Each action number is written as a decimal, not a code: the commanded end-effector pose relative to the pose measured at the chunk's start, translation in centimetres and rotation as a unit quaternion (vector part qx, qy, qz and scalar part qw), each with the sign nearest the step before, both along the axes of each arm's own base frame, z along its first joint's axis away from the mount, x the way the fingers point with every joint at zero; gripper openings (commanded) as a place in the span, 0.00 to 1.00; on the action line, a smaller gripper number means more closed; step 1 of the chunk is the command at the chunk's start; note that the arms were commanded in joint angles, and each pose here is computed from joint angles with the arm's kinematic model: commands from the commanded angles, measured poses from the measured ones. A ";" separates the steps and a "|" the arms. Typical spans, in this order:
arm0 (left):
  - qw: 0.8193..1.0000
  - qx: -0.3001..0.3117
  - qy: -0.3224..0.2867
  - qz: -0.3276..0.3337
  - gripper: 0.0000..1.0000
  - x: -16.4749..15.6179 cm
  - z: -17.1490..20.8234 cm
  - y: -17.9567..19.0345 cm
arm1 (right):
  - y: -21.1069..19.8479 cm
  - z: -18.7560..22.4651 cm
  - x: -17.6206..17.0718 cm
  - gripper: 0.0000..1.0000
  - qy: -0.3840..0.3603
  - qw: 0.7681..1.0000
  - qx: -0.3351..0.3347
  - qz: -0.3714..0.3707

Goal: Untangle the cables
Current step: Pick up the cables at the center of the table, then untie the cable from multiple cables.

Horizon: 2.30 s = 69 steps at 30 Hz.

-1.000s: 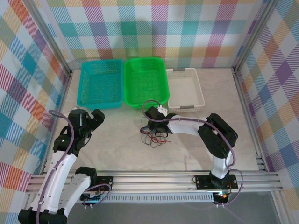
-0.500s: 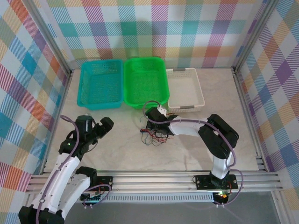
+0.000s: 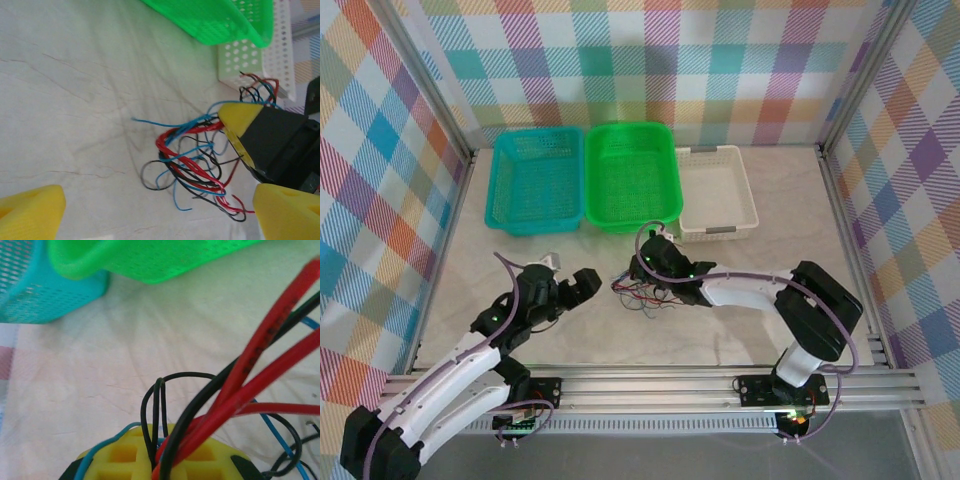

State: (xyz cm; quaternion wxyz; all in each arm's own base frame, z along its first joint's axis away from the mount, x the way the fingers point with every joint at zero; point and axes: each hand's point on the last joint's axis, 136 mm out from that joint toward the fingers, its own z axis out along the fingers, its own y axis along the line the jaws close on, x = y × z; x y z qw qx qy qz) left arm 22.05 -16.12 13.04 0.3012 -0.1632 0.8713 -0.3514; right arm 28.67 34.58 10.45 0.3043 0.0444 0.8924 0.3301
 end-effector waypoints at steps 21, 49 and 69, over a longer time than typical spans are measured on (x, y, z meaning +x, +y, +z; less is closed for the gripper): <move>0.994 -0.088 -0.053 -0.041 0.68 0.6 2.1 -5.2 | 2.9 9.2 -1.4 0.00 -0.085 0.978 0.178 0.068; 0.977 -0.012 -0.079 -0.200 0.00 -3.5 2.4 -6.7 | -2.3 11.0 -3.2 0.00 -0.065 0.991 0.010 0.118; 0.948 -0.114 -0.119 -0.273 0.00 -5.3 8.5 -10.1 | -1.2 15.2 -6.3 0.41 -0.053 0.962 0.074 0.256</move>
